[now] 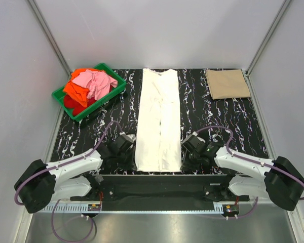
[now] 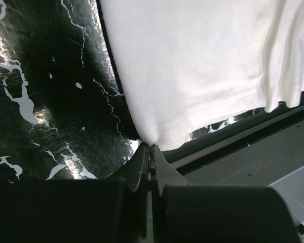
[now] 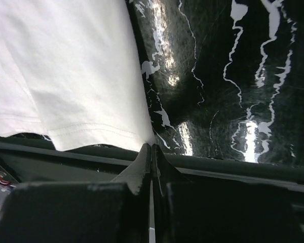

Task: Fold and stack the t-shirts
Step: Fold the tshirt

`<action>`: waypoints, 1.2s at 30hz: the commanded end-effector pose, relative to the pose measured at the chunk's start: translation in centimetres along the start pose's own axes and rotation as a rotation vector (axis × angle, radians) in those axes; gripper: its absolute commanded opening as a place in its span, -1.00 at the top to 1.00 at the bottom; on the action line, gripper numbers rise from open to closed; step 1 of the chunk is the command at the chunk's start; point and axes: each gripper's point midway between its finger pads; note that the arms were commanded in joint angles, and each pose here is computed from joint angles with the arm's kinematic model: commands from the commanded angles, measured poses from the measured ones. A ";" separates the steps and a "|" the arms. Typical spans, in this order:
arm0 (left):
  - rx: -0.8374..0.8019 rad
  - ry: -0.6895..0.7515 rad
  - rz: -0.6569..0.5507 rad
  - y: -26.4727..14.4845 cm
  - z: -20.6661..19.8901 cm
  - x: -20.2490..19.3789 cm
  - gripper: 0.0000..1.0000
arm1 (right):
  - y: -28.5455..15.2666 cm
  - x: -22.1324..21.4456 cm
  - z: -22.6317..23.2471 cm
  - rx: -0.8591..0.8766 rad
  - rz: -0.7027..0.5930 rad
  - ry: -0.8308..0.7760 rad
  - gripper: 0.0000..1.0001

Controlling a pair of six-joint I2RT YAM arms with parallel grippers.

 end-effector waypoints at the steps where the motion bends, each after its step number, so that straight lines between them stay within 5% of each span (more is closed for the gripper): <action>1: -0.030 0.026 -0.060 -1.0 -2.0 2.3 1.00 | -1.9 2.0 0.8 -0.019 -0.094 -0.068 1.00; 10: -0.005 0.064 -0.089 -1.3 -3.6 7.1 1.00 | -3.0 5.9 4.1 -0.044 -0.191 -0.208 1.00; 36: 0.030 0.017 -0.291 1.1 -3.5 32.3 1.00 | 0.2 27.8 10.5 -0.103 -0.299 -0.379 1.00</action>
Point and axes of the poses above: each gripper's point midway between its finger pads, its own y axis out along the fingers, its own z axis along the line the jaws close on, x = y × z, and after that the axes turned 1 degree about -y, right-handed
